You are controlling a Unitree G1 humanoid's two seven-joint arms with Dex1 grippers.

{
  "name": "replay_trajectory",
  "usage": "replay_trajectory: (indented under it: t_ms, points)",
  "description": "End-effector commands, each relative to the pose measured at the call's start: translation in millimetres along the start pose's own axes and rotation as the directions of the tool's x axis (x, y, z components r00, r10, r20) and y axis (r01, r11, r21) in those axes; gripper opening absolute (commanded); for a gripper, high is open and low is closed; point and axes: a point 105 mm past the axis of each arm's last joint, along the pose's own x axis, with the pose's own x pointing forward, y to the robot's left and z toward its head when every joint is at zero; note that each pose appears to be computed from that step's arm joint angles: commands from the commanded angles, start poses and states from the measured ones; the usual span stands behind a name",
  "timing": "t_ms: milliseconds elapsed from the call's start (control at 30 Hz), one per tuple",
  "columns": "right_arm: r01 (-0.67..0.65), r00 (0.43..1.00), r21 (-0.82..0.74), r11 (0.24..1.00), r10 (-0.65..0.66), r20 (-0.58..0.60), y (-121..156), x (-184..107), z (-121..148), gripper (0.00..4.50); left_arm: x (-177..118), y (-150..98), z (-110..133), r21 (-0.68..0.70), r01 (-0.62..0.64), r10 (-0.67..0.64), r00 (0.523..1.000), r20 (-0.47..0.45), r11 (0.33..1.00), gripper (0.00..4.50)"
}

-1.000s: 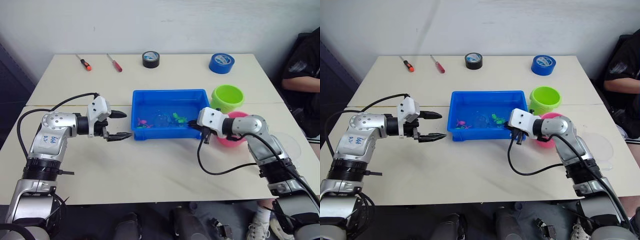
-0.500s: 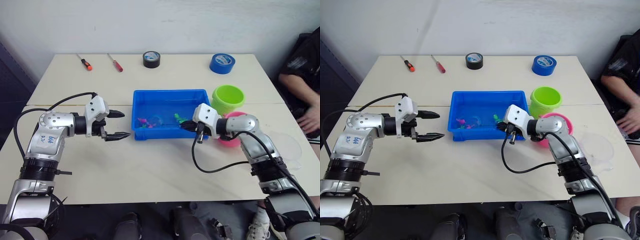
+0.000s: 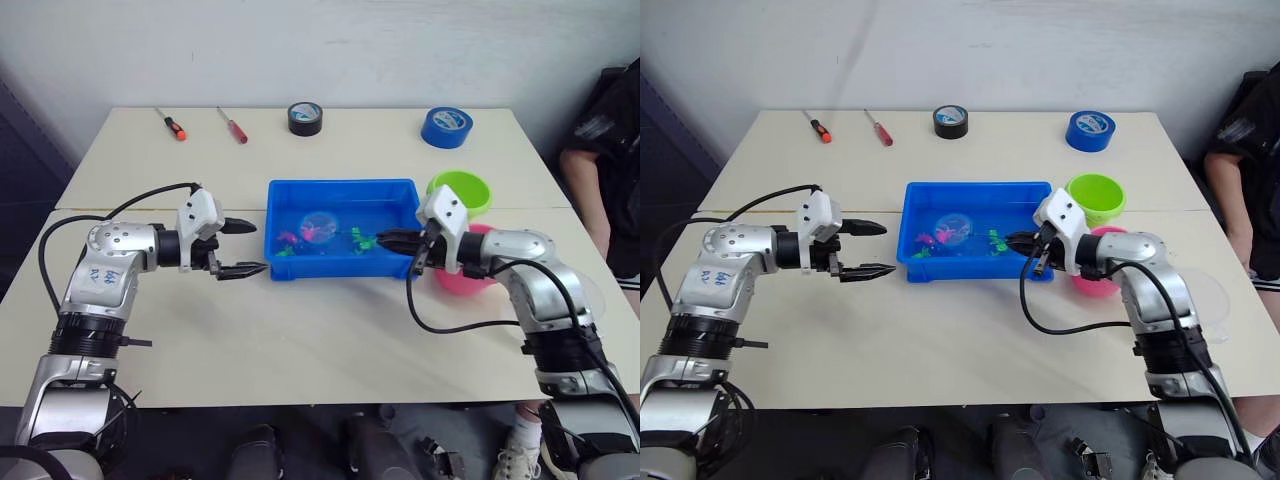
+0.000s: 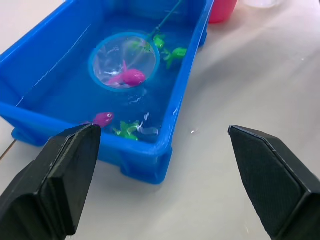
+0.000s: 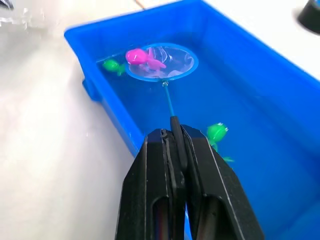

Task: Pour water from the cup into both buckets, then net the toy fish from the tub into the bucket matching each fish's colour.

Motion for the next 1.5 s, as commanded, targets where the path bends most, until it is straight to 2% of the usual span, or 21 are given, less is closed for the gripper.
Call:
replay_trajectory:
  t_ms: [33, 133, 233, 433, 500, 600, 700, 867, 967, 1067, 1233, 1267, 1367, 1467, 1500]
  points:
    - [0.059, 0.997, -0.037, 0.998, -0.058, 0.046, -2, -21, 17, 0.00, 6, 3, 19, -0.010, 0.008, -0.007, 0.997, 0.083, 1.000, 4.48]
    - [0.115, 0.992, -0.047, 0.992, -0.113, 0.049, 0, -39, 21, 0.00, 17, 6, 38, -0.055, 0.032, -0.022, 0.984, 0.177, 0.998, 4.48]
    - [0.173, 0.984, -0.040, 0.984, -0.171, 0.049, 0, -53, 24, 0.00, 26, 5, 51, -0.067, 0.071, -0.054, 0.973, 0.225, 0.995, 4.48]
    - [0.345, 0.938, -0.035, 0.938, -0.344, 0.036, 3, -103, 28, 0.00, 51, 0, 81, -0.057, 0.171, -0.144, 0.934, 0.326, 0.984, 4.48]
    - [0.433, 0.901, -0.038, 0.901, -0.433, 0.017, 4, -128, 28, 0.00, 60, -8, 89, -0.025, 0.225, -0.204, 0.918, 0.341, 0.974, 4.48]
    - [0.515, 0.856, -0.050, 0.856, -0.516, -0.014, 6, -150, 26, 0.00, 68, -15, 94, 0.005, 0.272, -0.256, 0.902, 0.346, 0.962, 4.48]
    - [0.616, 0.779, -0.097, 0.782, -0.623, -0.074, 12, -184, 19, 0.00, 78, -26, 101, 0.048, 0.331, -0.326, 0.878, 0.351, 0.943, 4.48]
    - [0.666, 0.702, -0.216, 0.714, -0.698, -0.140, 20, -212, 12, 0.00, 87, -30, 102, 0.075, 0.366, -0.369, 0.863, 0.347, 0.928, 4.48]
    - [0.616, 0.677, -0.381, 0.690, -0.711, -0.192, 26, -220, 6, 0.00, 91, -29, 100, 0.081, 0.371, -0.376, 0.862, 0.340, 0.925, 4.48]
    - [0.500, 0.675, -0.550, 0.668, -0.699, -0.235, 30, -220, 1, 0.00, 95, -28, 99, 0.085, 0.374, -0.380, 0.861, 0.339, 0.924, 4.48]
    - [0.251, 0.660, -0.806, 0.536, -0.704, -0.262, 28, -220, 1, 0.00, 97, -27, 100, 0.098, 0.377, -0.387, 0.857, 0.339, 0.921, 4.48]
    - [0.160, 0.661, -0.858, 0.489, -0.698, -0.275, 26, -219, 1, 0.00, 96, -27, 100, 0.099, 0.376, -0.386, 0.858, 0.339, 0.921, 4.48]
    - [-0.022, 0.644, -0.915, 0.403, -0.694, -0.321, 20, -223, -5, 0.00, 95, -25, 99, 0.101, 0.367, -0.379, 0.861, 0.339, 0.925, 4.48]
    - [-0.045, 0.649, -0.922, 0.384, -0.690, -0.319, 16, -225, -8, 0.00, 96, -25, 98, 0.103, 0.364, -0.377, 0.862, 0.338, 0.926, 4.48]
    - [-0.097, 0.657, -0.931, 0.352, -0.680, -0.326, 15, -224, -9, 0.00, 95, -25, 97, 0.103, 0.360, -0.373, 0.865, 0.336, 0.927, 4.48]
